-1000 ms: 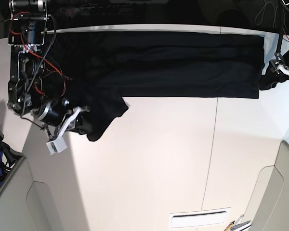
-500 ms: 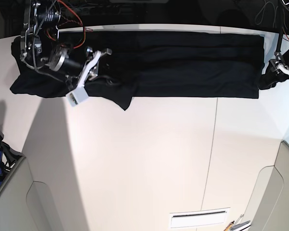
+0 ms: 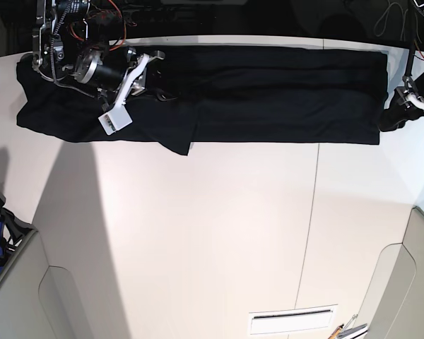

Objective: Fold the T-shirt properly
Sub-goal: 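Grasp the hanging sleeve with the right gripper and fold it onto the shirt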

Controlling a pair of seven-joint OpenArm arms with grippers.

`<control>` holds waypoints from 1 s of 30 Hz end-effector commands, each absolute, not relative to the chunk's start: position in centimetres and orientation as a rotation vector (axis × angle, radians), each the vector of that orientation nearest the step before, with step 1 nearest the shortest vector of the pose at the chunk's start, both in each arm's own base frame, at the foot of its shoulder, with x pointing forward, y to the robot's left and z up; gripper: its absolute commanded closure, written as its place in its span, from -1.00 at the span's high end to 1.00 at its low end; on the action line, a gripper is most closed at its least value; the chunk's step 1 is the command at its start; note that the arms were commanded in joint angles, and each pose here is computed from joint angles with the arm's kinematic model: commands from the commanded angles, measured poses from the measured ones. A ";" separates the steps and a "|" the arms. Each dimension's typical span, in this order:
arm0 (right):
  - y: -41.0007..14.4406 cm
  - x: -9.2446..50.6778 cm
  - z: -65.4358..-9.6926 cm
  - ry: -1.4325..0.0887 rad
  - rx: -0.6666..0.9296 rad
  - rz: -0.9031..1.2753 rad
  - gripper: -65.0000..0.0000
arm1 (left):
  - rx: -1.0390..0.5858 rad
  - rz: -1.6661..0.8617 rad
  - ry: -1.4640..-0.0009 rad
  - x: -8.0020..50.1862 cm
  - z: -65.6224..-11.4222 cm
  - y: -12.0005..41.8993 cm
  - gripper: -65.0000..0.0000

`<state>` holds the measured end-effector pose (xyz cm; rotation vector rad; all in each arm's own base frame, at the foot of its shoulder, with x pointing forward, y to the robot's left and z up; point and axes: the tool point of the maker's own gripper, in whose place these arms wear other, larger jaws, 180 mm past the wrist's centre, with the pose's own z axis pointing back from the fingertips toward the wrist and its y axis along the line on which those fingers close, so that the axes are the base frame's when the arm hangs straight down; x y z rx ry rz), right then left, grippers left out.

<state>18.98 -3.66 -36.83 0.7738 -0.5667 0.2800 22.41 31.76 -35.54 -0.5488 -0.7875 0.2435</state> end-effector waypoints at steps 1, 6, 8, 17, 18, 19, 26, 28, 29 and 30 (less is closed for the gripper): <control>-3.4 19.6 -35.8 -0.613 0.791 0.293 -0.49 | -0.544 0.224 -0.842 23.3 -33.9 32.4 -0.20; -3.4 19.6 -35.6 -0.618 0.792 0.299 -0.32 | -0.544 0.227 -0.850 23.4 -33.8 32.4 -0.20; -3.4 19.7 -35.2 -0.631 0.790 0.307 -0.32 | -0.543 0.226 -0.850 23.4 -33.8 32.4 -0.20; -3.1 21.1 -31.0 -0.783 0.748 0.386 -0.32 | -0.539 0.227 -0.855 23.5 -33.8 32.5 -0.20; -3.2 21.4 -30.6 -0.802 0.727 0.396 -0.32 | -0.534 0.227 -0.854 23.5 -33.8 32.6 -0.20; -3.4 21.6 -30.4 -0.821 0.705 0.403 -0.32 | -0.525 0.226 -0.855 23.5 -33.9 32.7 -0.20; -5.0 22.7 -31.0 -0.862 0.559 0.426 -0.32 | -0.345 0.198 -0.846 23.4 -35.2 35.0 0.06; -5.3 22.8 -31.2 -0.858 0.533 0.432 -0.32 | -0.325 0.193 -0.827 23.1 -35.6 35.3 0.07; -5.5 22.9 -31.3 -0.859 0.520 0.430 -0.32 | -0.323 0.194 -0.823 23.0 -35.7 35.3 0.07; -5.6 23.0 -31.3 -0.865 0.509 0.427 -0.32 | -0.323 0.197 -0.819 22.9 -35.9 35.4 0.07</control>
